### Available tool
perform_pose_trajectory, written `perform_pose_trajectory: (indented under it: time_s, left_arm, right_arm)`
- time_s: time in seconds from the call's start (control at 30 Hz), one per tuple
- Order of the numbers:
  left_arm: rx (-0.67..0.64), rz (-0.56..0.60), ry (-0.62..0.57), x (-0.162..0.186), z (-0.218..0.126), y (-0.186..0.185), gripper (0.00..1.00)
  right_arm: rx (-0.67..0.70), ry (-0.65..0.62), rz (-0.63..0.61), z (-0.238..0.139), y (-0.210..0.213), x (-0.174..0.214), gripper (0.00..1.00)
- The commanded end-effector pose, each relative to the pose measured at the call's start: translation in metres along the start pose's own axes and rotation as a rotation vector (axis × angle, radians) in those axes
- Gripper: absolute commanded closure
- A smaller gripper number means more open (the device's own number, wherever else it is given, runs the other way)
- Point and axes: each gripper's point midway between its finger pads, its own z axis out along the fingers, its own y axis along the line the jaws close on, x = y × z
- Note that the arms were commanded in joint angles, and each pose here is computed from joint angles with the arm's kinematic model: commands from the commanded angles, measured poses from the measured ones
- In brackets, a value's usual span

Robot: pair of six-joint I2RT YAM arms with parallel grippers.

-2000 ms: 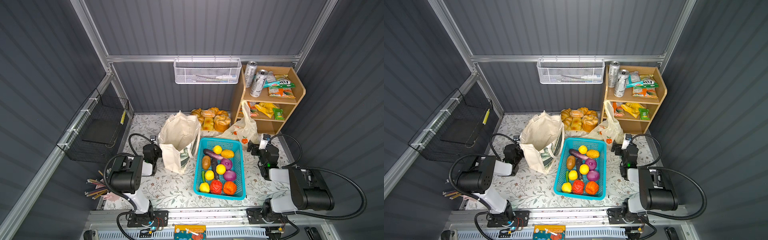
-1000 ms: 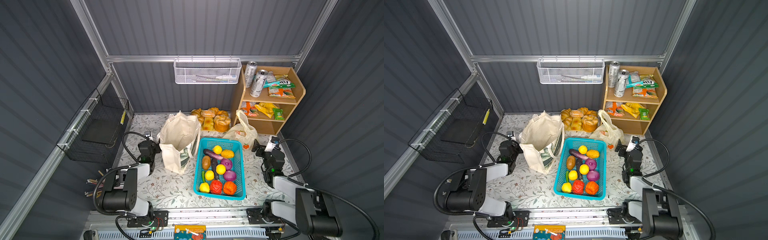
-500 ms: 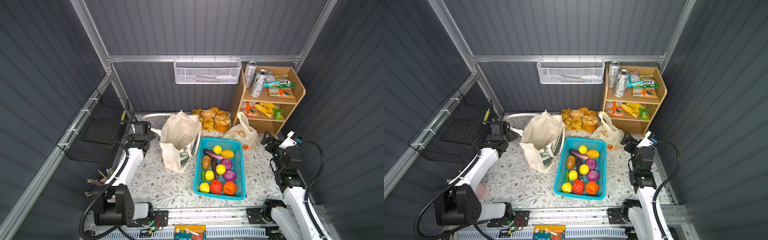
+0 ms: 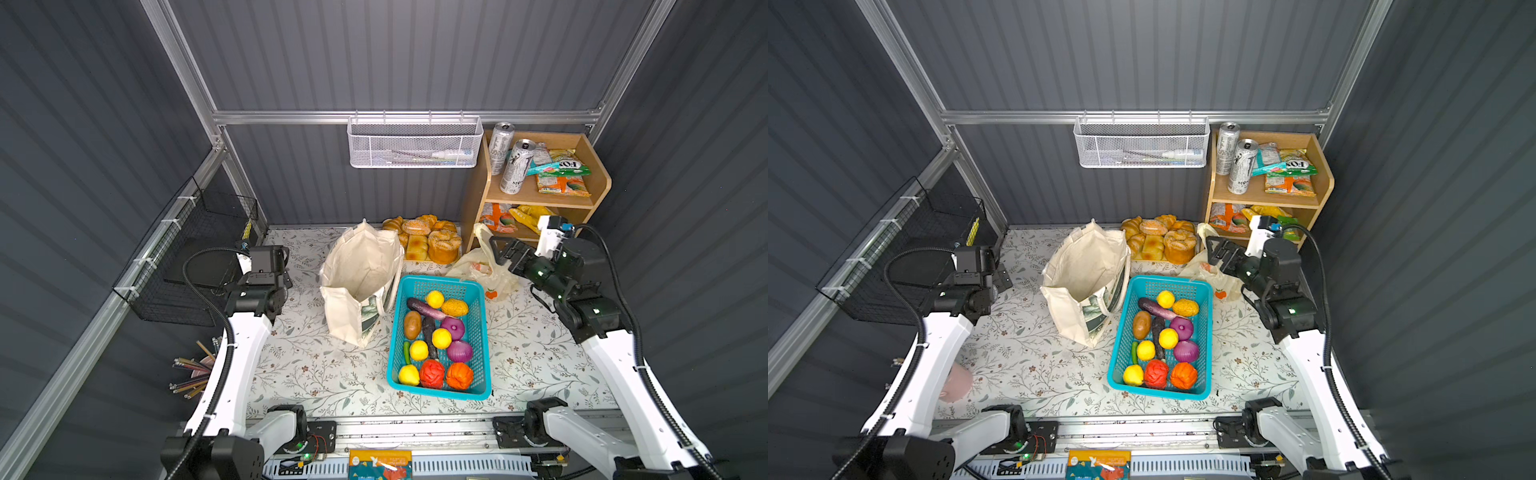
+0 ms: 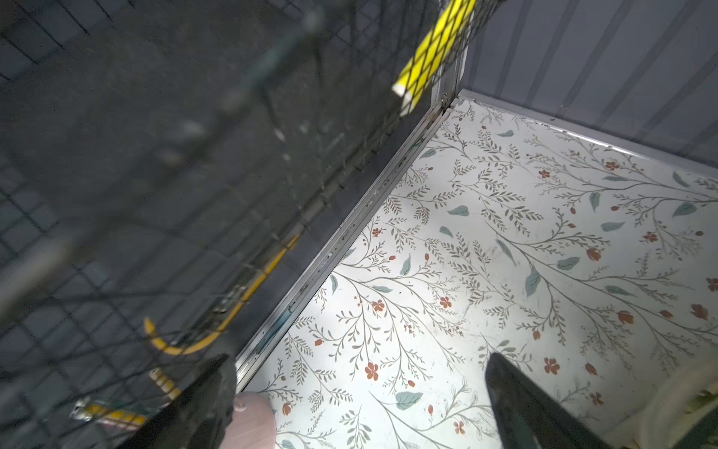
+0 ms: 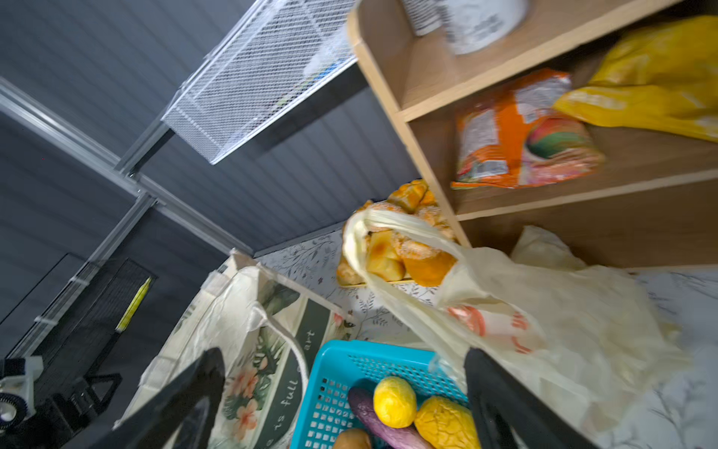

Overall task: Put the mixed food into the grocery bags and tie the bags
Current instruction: 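Grasp the cream tote handle with left gripper while right reaches over bag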

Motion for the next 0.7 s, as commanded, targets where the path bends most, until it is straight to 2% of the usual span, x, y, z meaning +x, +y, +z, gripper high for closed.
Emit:
perform_pose_trajectory:
  time_s: [0.0, 0.13, 0.2, 0.27, 0.33, 0.4, 0.67]
  left_arm:
    - [0.139, 0.029, -0.021, -0.024, -0.015, -0.021, 0.00]
    - [0.408, 0.029, 0.001, -0.070, -0.027, -0.085, 0.00]
    - [0.514, 0.086, 0.018, -0.081, -0.035, -0.123, 0.00]
    - [0.565, 0.189, 0.044, -0.081, -0.041, -0.159, 0.00]
    - [0.592, 0.276, 0.080, -0.073, -0.041, -0.190, 0.00]
    - [0.594, 0.319, 0.122, -0.063, -0.033, -0.204, 0.00]
    - [0.541, 0.407, 0.187, -0.028, -0.004, -0.209, 0.00]
  right_arm:
    - [-0.012, 0.116, -0.029, 0.012, 0.021, 0.016, 0.06]
    - [-0.057, 0.266, -0.080, 0.047, 0.060, 0.036, 0.10]
    - [-0.071, 0.332, -0.112, 0.059, 0.078, 0.045, 0.12]
    - [-0.085, 0.385, -0.141, 0.069, 0.096, 0.053, 0.15]
    - [-0.094, 0.444, -0.167, 0.081, 0.112, 0.066, 0.19]
    - [-0.090, 0.497, -0.195, 0.092, 0.122, 0.079, 0.22]
    - [-0.102, 0.642, -0.220, 0.131, 0.147, 0.129, 0.30]
